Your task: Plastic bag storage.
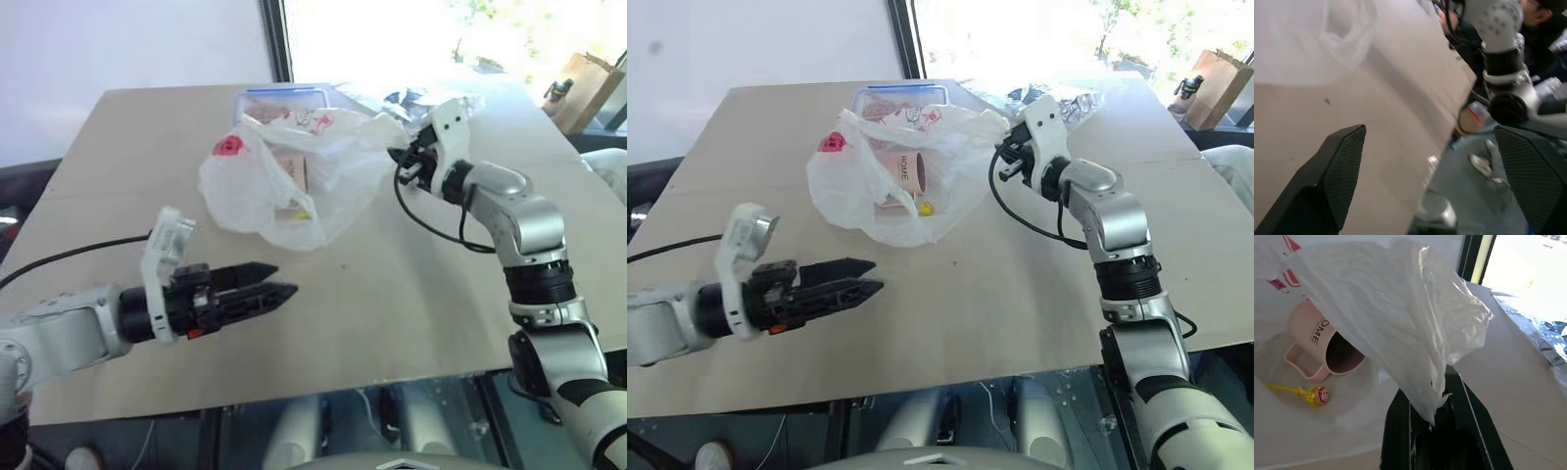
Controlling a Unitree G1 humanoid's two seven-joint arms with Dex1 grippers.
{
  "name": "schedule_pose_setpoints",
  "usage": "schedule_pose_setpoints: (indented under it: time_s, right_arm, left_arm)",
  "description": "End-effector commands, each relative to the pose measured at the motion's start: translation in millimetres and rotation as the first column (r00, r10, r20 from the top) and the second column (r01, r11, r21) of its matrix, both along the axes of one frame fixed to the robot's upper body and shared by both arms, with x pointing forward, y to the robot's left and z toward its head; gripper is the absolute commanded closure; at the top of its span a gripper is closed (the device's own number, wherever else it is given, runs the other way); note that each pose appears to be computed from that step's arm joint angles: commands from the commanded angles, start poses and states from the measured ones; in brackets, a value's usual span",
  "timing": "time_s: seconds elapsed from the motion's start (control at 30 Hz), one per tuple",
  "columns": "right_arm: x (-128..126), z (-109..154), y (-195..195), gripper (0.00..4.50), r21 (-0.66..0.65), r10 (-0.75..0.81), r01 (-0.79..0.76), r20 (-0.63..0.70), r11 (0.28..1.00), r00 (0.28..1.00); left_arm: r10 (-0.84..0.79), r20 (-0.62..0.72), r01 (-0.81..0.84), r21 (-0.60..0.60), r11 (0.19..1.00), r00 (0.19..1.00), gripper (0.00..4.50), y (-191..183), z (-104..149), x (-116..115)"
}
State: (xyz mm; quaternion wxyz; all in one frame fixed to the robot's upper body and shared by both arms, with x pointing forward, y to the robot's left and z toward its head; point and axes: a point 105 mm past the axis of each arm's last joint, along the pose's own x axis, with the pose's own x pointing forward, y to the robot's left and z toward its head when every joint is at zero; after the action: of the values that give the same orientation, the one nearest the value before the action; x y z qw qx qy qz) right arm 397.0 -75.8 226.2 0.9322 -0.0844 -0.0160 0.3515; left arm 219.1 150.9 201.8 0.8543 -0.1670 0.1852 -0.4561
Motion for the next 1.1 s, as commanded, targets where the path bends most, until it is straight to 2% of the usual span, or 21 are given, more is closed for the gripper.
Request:
schedule_pose_setpoints:
  time_s: [0.03,0.23,0.37,0.5,0.6,0.7,0.87,0.97,1.03,1.07,1.1]
  right_arm:
    - [-7.8,15.4,2.2,4.5,0.013,0.022,-0.023,0.062,1.0,0.998]
    - [-7.1,14.2,0.7,4.5,0.006,0.017,-0.018,0.055,1.0,0.998]
    - [-7.0,15.6,2.2,4.5,0.009,0.023,-0.024,0.068,1.0,0.997]
    - [-8.5,17.2,4.8,4.5,0.01,0.038,-0.039,0.078,0.999,0.996]
    - [-9.3,18.5,5.4,4.5,0.007,0.045,-0.046,0.083,0.999,0.996]
    - [-10.2,20.2,5.4,4.5,0.003,0.051,-0.052,0.089,0.999,0.995]
    - [-11.8,21.5,6.3,4.5,-0.003,0.064,-0.064,0.09,0.998,0.994]
    - [-12.0,22.6,5.5,4.5,-0.004,0.064,-0.064,0.091,0.998,0.994]
    - [-11.3,23.5,4.1,4.5,-0.003,0.06,-0.06,0.092,0.998,0.994]
    - [-11.0,23.8,3.6,4.5,-0.004,0.058,-0.058,0.093,0.998,0.994]
    - [-10.1,25.8,2.6,4.5,0.001,0.056,-0.056,0.094,0.998,0.994]
  left_arm:
    - [0.006,0.123,-0.01,0.034,0.999,0.992,0.09,-13.8,11.8,4.4]
    - [-0.094,0.259,0.067,0.11,0.992,0.961,0.09,-18.3,33.0,-2.9]
    - [-0.061,0.298,0.019,0.143,0.99,0.953,0.09,-17.2,40.3,7.3]
    - [-0.044,0.27,-0.025,0.249,0.968,0.962,0.09,-15.1,20.2,13.2]
    - [-0.02,0.248,-0.049,0.269,0.962,0.969,0.09,-16.5,9.0,18.4]
    - [0.024,0.275,-0.106,0.288,0.952,0.961,0.09,-20.2,2.3,34.0]
    - [0.094,0.329,-0.213,0.345,0.914,0.939,0.09,-34.8,-11.7,72.8]
    - [0.081,0.312,-0.197,0.36,0.912,0.946,0.91,-44.2,-19.7,77.9]
    - [0.087,0.331,-0.184,0.272,0.945,0.94,1.65,-50.6,-7.9,78.1]
    - [0.095,0.338,-0.176,0.218,0.96,0.936,2.21,-52.1,0.2,77.3]
    - [0.108,0.363,-0.157,0.107,0.982,0.926,2.69,-50.4,21.3,73.9]
